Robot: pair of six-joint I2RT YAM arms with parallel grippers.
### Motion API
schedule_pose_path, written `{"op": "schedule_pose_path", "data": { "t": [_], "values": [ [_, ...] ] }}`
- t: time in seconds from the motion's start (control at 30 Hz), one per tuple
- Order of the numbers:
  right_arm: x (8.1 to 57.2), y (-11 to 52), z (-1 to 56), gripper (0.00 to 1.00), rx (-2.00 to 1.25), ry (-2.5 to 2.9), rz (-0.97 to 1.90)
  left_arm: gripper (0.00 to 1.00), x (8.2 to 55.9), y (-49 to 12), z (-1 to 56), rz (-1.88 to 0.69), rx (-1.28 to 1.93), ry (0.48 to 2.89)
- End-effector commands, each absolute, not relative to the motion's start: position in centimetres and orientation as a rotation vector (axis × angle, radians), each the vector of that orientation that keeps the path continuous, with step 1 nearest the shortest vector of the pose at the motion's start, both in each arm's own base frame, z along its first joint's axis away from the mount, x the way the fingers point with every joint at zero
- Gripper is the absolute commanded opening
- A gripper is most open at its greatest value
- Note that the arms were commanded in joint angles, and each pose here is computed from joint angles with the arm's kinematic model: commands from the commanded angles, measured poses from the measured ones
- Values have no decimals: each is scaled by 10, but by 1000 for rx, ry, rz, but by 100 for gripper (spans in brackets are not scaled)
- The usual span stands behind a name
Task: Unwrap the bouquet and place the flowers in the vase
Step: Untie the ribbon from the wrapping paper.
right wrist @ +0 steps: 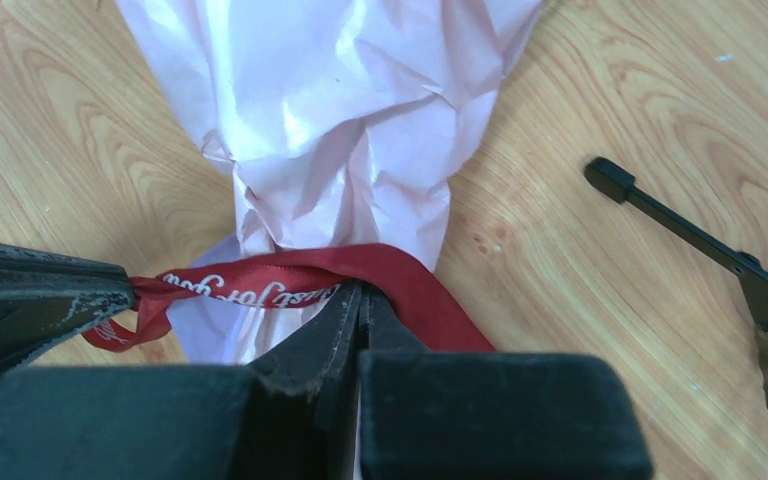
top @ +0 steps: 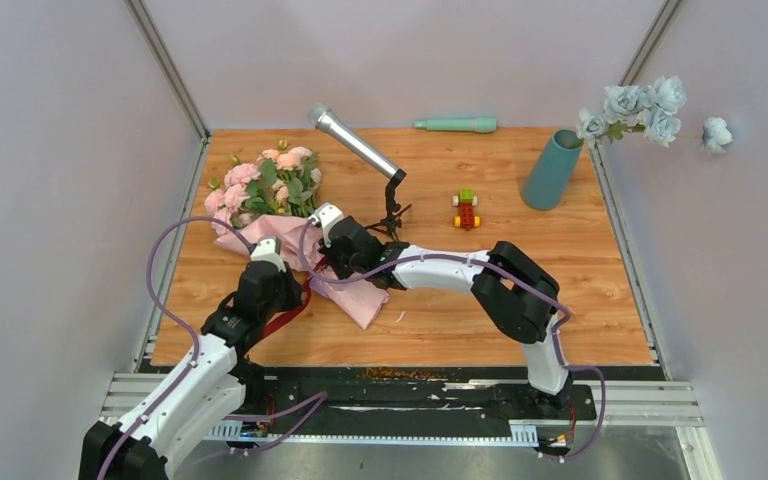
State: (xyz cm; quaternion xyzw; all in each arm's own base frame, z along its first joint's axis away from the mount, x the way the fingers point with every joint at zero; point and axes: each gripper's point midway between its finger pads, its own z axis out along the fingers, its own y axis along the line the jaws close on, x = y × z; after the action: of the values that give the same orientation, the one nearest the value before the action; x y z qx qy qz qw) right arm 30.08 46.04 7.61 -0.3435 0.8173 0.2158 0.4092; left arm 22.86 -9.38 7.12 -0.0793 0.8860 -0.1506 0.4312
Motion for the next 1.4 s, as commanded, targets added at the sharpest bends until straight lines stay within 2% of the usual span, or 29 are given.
{"op": "schedule_pose_path", "data": {
  "t": [0.0,0.33,0.53,0.6,0.83,0.93,1.1,1.37],
  "values": [
    [321,439,107,0,-705,2038,508,0,230,-84,71,-336,-253,2198],
    [320,423,101,0,-642,2104,575,0,228,-77,65,-320,-287,2208],
    [295,440,125,0,-820,1938,777,0,228,-79,73,-351,-273,2180],
    [286,445,133,4,-886,1892,827,0,230,-83,79,-378,-256,2157],
    [280,464,139,28,-1063,1797,876,0,230,-86,81,-387,-231,2162],
    [280,473,137,33,-1128,1772,891,0,230,-87,80,-392,-233,2168],
    [282,485,135,39,-1179,1750,907,0,231,-89,79,-408,-231,2171],
    [272,492,126,38,-1241,1758,975,0,231,-90,79,-414,-234,2173]
  ]
}}
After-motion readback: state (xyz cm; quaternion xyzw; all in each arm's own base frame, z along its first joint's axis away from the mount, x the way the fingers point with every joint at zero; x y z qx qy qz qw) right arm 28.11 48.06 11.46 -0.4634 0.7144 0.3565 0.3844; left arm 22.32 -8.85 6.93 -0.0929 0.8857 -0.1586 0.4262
